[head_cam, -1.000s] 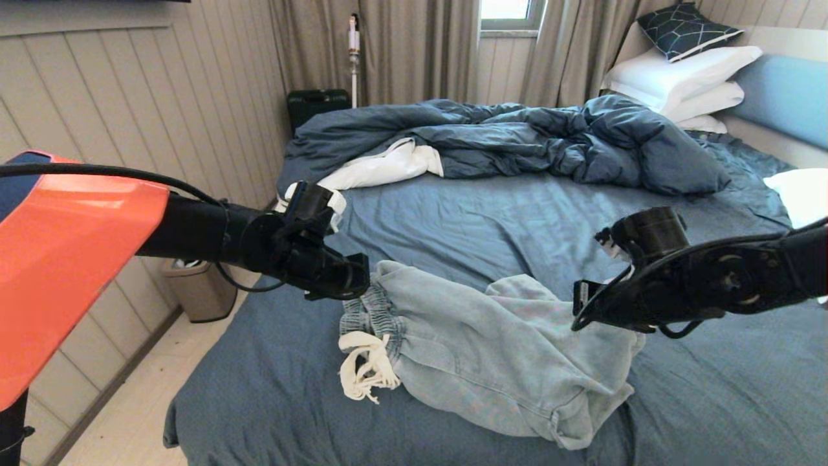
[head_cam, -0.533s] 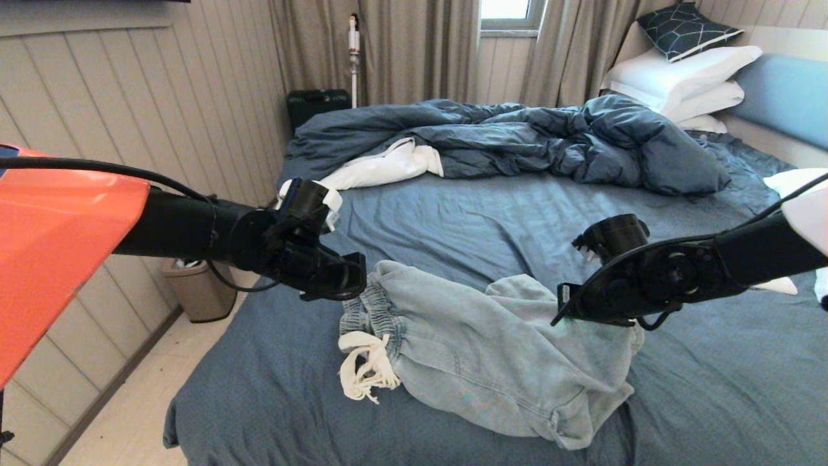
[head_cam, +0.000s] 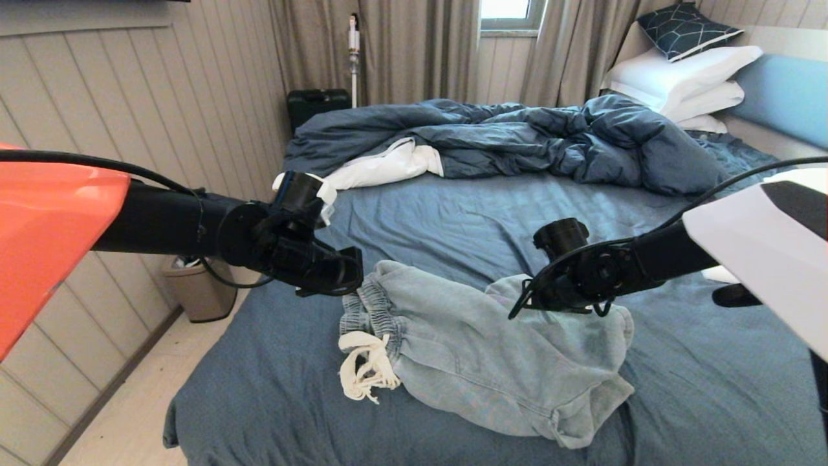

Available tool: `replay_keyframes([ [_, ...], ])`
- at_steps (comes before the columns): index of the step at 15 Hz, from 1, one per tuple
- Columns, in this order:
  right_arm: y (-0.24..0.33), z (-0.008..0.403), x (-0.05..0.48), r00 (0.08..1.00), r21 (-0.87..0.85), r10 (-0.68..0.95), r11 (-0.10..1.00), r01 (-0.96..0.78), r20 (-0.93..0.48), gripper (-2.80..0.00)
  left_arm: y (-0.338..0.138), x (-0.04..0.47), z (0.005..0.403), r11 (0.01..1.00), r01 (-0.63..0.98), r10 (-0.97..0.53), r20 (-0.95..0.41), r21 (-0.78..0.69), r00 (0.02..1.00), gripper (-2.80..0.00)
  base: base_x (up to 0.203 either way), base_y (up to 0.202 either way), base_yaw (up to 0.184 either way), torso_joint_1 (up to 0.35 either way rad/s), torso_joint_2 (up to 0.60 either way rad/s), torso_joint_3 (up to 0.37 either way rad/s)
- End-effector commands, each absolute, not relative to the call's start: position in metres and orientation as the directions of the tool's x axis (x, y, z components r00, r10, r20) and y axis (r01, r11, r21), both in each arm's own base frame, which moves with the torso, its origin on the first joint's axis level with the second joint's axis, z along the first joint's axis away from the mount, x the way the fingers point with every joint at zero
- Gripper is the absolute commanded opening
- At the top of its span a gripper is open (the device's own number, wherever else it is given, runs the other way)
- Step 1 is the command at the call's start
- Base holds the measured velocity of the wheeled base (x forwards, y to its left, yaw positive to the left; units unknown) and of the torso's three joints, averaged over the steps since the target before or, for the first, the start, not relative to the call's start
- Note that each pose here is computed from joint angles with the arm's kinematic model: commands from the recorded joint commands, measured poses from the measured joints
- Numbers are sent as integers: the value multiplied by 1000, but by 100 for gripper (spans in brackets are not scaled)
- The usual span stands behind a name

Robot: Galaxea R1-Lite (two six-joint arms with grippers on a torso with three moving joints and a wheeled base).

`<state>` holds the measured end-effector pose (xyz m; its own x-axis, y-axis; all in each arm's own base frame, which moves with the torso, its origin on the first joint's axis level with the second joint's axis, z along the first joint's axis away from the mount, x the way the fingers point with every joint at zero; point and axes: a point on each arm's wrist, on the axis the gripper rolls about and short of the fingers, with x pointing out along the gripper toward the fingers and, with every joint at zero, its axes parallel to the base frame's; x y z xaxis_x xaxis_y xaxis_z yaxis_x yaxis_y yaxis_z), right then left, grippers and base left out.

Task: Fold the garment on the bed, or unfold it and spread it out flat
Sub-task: Fold the blue shorts

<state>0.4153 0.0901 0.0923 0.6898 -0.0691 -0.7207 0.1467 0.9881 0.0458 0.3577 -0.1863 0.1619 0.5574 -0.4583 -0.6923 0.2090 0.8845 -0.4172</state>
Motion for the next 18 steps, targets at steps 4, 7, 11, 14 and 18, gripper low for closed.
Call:
replay_keyframes([
  [4,101,113,446,777,69,-147,969,238,-611,-280,-184,353,165,883,205,-460,-691,-423,558,-280,0,0,0,0,0,0],
  [7,94,148,421,804,93,-148,965,244,-576,-280,-183,351,164,884,202,-458,-696,-422,553,-280,0,0,0,0,0,0],
  [11,55,187,371,771,106,-118,966,234,-626,-280,-182,350,162,885,200,-457,-701,-421,548,-280,0,0,0,0,0,0],
  [14,18,176,367,704,149,-76,956,252,-706,0,-183,349,164,883,202,-461,-697,-424,549,-280,0,0,0,0,0,0],
  [18,6,156,373,659,142,-85,948,283,-747,0,-184,350,160,884,202,-459,-704,-422,542,-280,0,0,0,0,0,0],
])
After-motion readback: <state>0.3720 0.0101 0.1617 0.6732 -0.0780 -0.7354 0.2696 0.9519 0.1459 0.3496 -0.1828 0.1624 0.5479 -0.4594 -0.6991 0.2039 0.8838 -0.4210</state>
